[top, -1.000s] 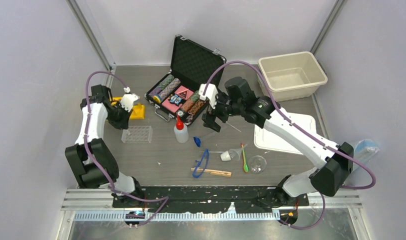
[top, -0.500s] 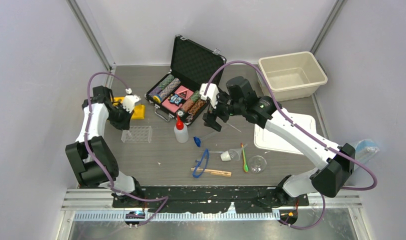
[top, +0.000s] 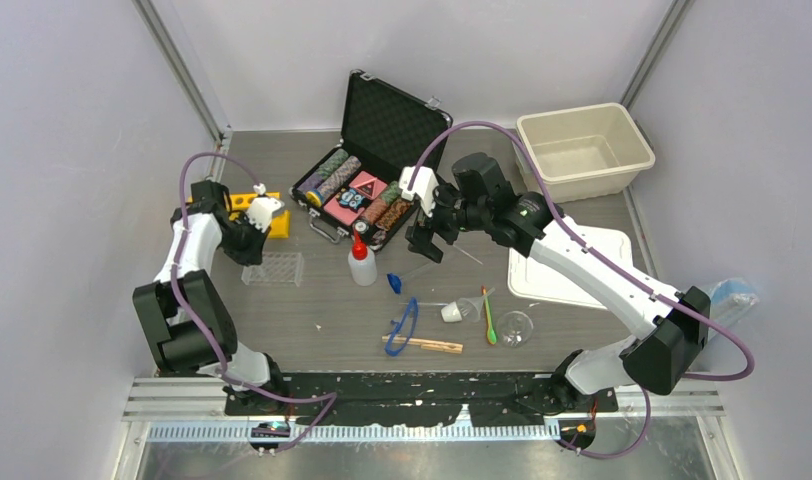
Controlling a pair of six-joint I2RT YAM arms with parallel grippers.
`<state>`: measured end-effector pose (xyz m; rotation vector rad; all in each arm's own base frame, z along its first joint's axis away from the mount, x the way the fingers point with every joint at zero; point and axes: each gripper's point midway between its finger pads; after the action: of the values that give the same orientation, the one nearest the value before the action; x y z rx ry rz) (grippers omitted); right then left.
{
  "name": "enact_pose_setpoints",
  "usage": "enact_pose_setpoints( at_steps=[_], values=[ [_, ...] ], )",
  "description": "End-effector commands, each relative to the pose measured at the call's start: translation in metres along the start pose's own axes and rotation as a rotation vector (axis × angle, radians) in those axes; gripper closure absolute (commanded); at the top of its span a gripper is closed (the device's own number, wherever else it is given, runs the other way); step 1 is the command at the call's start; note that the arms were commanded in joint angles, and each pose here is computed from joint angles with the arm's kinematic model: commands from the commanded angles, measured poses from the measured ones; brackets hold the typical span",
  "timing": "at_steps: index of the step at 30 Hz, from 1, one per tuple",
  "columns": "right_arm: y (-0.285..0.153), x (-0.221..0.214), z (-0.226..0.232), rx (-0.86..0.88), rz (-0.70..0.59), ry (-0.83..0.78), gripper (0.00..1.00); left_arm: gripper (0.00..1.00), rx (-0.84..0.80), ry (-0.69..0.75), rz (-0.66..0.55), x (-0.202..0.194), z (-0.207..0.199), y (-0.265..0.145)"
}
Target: Organize the chemistry lab equipment
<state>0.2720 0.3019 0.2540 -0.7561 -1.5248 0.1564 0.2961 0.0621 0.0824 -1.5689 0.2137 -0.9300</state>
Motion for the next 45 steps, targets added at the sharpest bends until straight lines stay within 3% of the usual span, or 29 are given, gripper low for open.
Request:
enact_pose_setpoints(
  at_steps=[1, 6, 12, 19, 22, 25, 26, 33, 40, 45],
  values=[
    [-0.006, 0.015, -0.007, -0.028, -0.044, -0.021, 0.05, 1.00, 0.001, -0.015, 0.014, -0.007, 0.000, 0.003],
    [-0.005, 0.015, -0.009, -0.031, -0.043, -0.022, 0.05, 0.98, 0.003, -0.047, 0.014, -0.009, 0.003, 0.006],
    [-0.005, 0.014, -0.010, -0.038, -0.038, -0.024, 0.05, 0.73, 0.004, -0.057, 0.021, -0.011, 0.003, 0.005],
    [-0.003, 0.010, -0.012, -0.040, -0.028, -0.015, 0.05, 0.57, 0.026, -0.060, -0.012, 0.001, 0.002, -0.016],
    [-0.003, 0.006, -0.018, -0.046, -0.018, 0.009, 0.05, 0.43, 0.047, -0.070, -0.029, 0.009, 0.002, -0.031],
    [0.000, -0.004, -0.028, -0.050, 0.009, 0.057, 0.05, 0.17, 0.094, -0.074, -0.046, 0.016, 0.003, -0.049],
    [0.001, -0.009, -0.036, -0.060, 0.022, 0.089, 0.05, 0.03, 0.115, -0.073, -0.052, 0.018, 0.005, -0.055],
    [0.017, -0.053, -0.113, -0.302, 0.164, 0.353, 0.01, 0.00, 0.269, -0.153, -0.207, 0.060, 0.019, -0.114],
    [0.018, -0.121, -0.193, -0.744, 0.262, 0.722, 0.25, 0.00, 0.353, -0.210, -0.389, 0.098, 0.019, -0.158],
    [0.044, -0.140, -0.212, -0.809, 0.277, 0.808, 0.29, 0.00, 0.373, -0.185, -0.420, 0.104, 0.019, -0.165]
  ],
)
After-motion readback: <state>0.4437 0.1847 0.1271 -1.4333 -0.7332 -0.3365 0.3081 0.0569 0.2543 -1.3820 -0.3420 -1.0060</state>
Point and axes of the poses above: each gripper's point midway between its finger pads, its own y axis out along the fingers, its own z axis along the line the jaws close on, x = y × z, and after that the axes turned 4 degrees about y, right-handed
